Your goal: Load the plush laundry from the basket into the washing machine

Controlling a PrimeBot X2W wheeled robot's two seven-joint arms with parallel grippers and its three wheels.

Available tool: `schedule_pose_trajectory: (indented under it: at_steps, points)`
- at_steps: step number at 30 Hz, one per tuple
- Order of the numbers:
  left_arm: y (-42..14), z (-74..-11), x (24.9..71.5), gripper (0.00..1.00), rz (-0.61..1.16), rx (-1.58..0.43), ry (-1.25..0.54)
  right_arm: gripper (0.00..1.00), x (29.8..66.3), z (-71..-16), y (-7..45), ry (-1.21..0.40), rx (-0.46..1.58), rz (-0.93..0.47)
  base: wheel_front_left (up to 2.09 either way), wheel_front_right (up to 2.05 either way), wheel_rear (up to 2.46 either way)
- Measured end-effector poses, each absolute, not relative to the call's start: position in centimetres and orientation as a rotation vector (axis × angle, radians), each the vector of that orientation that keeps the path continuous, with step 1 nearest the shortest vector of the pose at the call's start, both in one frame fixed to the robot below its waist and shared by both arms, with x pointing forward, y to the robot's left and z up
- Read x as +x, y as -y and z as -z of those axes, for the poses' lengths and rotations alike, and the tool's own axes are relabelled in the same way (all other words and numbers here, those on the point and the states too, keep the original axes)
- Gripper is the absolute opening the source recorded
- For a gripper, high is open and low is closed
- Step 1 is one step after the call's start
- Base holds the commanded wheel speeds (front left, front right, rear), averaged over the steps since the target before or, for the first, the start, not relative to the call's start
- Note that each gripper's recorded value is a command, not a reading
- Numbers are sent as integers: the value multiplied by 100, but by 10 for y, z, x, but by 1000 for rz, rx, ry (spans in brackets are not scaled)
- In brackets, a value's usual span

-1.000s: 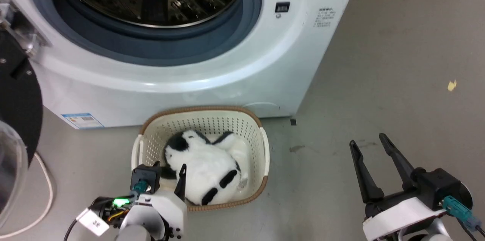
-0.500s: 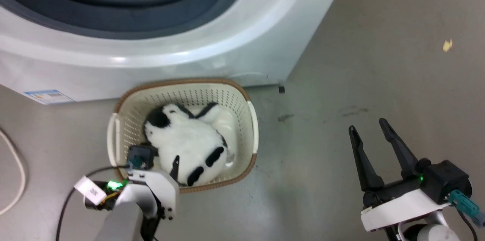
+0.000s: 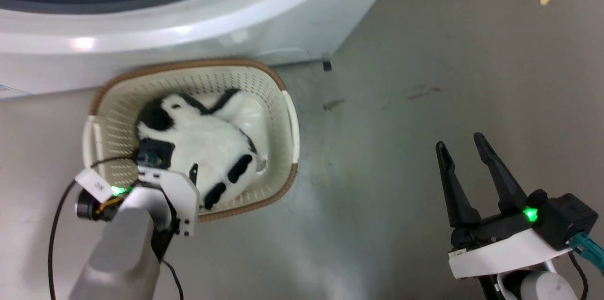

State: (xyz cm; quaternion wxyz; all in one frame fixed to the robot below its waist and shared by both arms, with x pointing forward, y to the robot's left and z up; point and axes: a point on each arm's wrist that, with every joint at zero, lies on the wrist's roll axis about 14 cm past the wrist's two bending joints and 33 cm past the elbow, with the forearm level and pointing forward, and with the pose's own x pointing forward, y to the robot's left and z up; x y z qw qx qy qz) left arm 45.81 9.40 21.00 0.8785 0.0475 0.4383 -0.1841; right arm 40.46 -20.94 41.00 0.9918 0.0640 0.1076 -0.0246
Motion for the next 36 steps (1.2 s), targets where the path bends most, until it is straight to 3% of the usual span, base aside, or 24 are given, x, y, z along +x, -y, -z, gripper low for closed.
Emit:
schedule_pose_trajectory:
  at_steps: [25,26,27,36]
  points:
    - [-79,-101,462,100,482,173,-1210,100,397,-349,231,-352,169,152,0,0,0]
    - [-78,-98,461,46,483,169,-1218,100,397,-348,231,-357,168,153,0,0,0]
    - [-78,-95,460,0,484,162,-1226,100,397,-346,232,-357,167,155,0,0,0]
    - [-80,-92,458,0,439,99,-1240,100,402,-353,239,-321,161,170,0,0,0]
